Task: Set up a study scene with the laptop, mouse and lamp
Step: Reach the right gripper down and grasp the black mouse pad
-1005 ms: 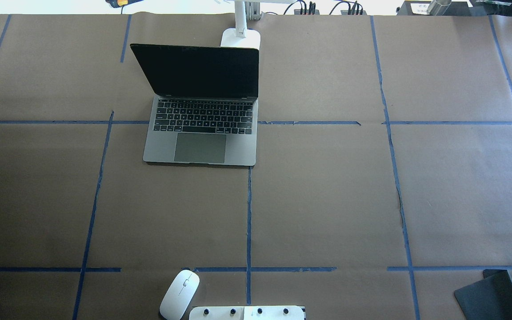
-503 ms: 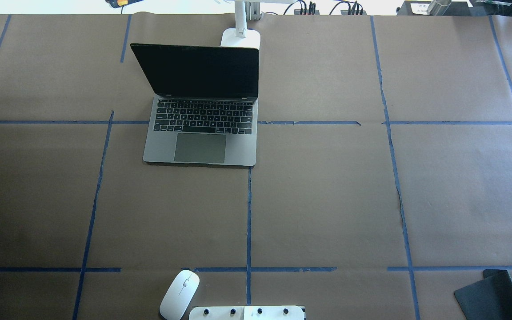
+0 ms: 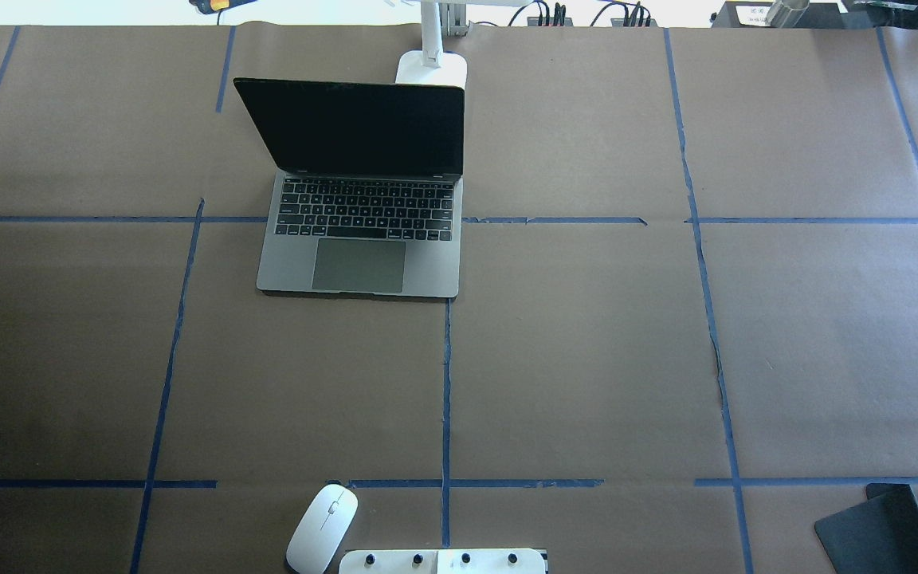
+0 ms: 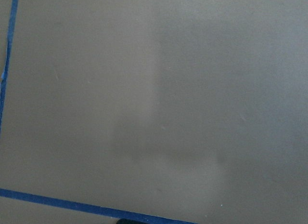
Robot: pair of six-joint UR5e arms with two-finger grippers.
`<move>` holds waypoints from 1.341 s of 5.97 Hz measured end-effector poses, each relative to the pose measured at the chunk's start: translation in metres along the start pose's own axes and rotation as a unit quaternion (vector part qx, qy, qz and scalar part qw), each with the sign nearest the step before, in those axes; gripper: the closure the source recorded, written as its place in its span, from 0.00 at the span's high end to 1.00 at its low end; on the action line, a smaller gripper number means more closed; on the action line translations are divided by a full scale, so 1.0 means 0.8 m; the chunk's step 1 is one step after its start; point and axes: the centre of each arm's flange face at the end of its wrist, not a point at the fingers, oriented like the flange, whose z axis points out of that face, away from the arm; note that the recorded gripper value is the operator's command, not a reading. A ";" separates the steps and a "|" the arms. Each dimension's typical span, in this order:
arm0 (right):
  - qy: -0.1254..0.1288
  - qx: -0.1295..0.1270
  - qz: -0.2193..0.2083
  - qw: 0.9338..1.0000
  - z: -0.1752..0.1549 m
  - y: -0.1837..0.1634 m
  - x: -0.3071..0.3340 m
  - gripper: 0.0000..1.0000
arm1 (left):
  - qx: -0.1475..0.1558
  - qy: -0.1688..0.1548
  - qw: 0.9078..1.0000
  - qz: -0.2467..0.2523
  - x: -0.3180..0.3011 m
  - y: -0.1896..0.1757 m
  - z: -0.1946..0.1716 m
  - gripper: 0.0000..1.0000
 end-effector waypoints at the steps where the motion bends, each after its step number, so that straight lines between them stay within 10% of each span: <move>1: 0.004 0.000 0.002 1.000 0.031 0.018 -0.011 1.00 | 0.002 0.007 1.000 -0.001 0.002 0.000 -0.002 1.00; 8: 0.012 -0.058 -0.031 0.998 0.084 0.090 -0.024 0.65 | 0.008 0.015 1.000 -0.004 0.000 0.001 -0.009 1.00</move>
